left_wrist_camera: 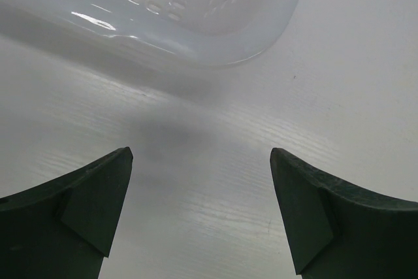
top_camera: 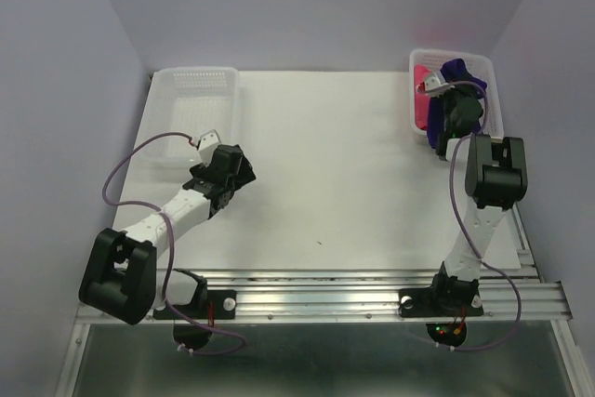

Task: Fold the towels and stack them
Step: Neatly place the folded towel into the bin

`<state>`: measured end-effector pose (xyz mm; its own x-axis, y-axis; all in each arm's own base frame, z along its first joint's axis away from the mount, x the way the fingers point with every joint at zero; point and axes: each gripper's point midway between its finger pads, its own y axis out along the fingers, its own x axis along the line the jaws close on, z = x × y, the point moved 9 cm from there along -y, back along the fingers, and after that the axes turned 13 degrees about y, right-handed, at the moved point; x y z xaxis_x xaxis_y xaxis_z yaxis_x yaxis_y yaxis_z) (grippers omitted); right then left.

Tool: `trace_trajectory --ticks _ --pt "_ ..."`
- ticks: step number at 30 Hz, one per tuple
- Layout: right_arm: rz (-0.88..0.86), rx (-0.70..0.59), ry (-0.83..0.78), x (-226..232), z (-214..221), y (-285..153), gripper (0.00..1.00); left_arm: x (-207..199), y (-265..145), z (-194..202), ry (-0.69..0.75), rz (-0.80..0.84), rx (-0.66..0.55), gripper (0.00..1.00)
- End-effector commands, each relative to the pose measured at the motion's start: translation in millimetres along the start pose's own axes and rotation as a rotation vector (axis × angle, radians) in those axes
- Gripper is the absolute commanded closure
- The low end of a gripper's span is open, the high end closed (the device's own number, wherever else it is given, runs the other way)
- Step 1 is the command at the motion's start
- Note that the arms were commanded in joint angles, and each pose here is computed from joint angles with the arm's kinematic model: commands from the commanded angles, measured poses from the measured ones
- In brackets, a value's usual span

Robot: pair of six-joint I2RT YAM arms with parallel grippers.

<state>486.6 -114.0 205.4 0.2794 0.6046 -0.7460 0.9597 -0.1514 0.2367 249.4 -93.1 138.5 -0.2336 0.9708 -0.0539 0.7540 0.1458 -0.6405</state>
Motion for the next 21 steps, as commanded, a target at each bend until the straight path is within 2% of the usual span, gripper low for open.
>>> trace_trajectory --ticks 1,13,17,21 --pt "0.161 -0.107 0.042 -21.0 -17.7 18.6 0.93 -6.3 2.9 -20.5 -0.025 -0.013 -0.063 0.01" --pt "0.170 -0.085 0.140 0.6 -3.7 38.7 0.92 -10.7 13.9 -18.6 -0.024 -0.012 -0.041 0.01" --pt "0.187 -0.072 0.121 4.8 -3.0 42.6 0.92 -11.0 16.7 -17.5 -0.019 -0.018 -0.032 0.01" --pt "0.187 -0.069 0.120 5.0 -3.7 45.0 0.88 -11.5 19.6 -16.6 -0.016 -0.023 -0.025 0.01"
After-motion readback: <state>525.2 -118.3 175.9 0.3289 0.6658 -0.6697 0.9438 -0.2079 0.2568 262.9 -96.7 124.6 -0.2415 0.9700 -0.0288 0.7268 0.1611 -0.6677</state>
